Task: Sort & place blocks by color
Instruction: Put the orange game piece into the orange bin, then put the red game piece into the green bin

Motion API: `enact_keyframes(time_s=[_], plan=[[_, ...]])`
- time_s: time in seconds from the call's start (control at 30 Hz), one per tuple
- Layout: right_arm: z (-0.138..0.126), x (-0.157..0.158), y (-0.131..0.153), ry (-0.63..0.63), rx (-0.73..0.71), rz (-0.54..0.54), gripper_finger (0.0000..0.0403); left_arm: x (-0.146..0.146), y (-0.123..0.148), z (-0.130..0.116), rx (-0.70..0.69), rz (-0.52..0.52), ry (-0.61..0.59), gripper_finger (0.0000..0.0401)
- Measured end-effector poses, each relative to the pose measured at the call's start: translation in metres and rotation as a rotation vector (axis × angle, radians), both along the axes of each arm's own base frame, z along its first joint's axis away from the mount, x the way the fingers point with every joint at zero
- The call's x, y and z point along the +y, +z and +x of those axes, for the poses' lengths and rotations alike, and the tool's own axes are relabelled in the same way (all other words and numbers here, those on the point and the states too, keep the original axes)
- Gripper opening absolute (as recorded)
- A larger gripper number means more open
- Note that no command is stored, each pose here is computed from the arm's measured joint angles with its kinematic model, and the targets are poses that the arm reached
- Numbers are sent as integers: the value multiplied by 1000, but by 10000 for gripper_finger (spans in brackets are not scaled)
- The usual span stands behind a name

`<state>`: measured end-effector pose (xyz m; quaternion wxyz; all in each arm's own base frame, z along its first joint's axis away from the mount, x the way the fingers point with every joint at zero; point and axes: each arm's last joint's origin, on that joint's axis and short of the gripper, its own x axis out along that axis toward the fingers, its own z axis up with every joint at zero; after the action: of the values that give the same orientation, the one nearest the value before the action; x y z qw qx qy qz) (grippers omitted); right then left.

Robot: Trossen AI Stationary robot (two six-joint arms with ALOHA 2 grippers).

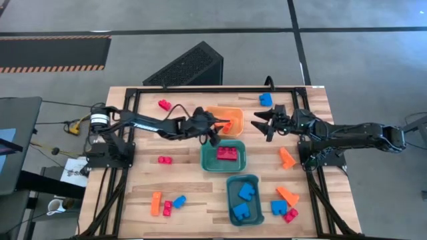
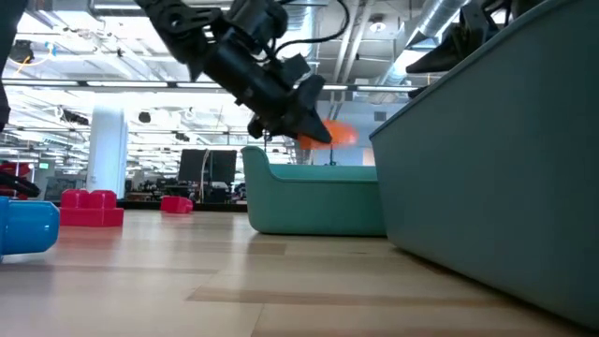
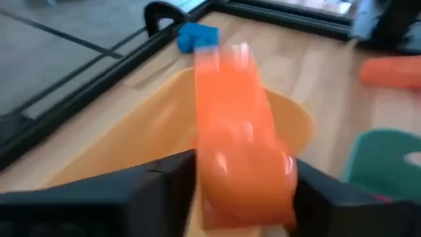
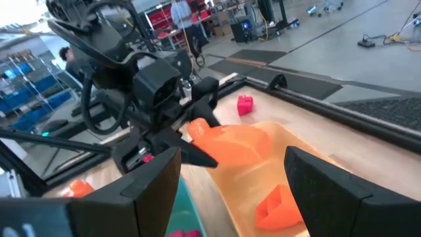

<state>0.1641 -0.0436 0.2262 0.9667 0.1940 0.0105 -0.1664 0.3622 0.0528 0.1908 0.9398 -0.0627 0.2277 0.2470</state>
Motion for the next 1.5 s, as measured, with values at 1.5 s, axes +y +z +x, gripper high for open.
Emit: enact_keyframes(time_s=[1.5], plan=[[1,6,-1,38,11,6,291,175,-29,-182,531,-459,616,300]])
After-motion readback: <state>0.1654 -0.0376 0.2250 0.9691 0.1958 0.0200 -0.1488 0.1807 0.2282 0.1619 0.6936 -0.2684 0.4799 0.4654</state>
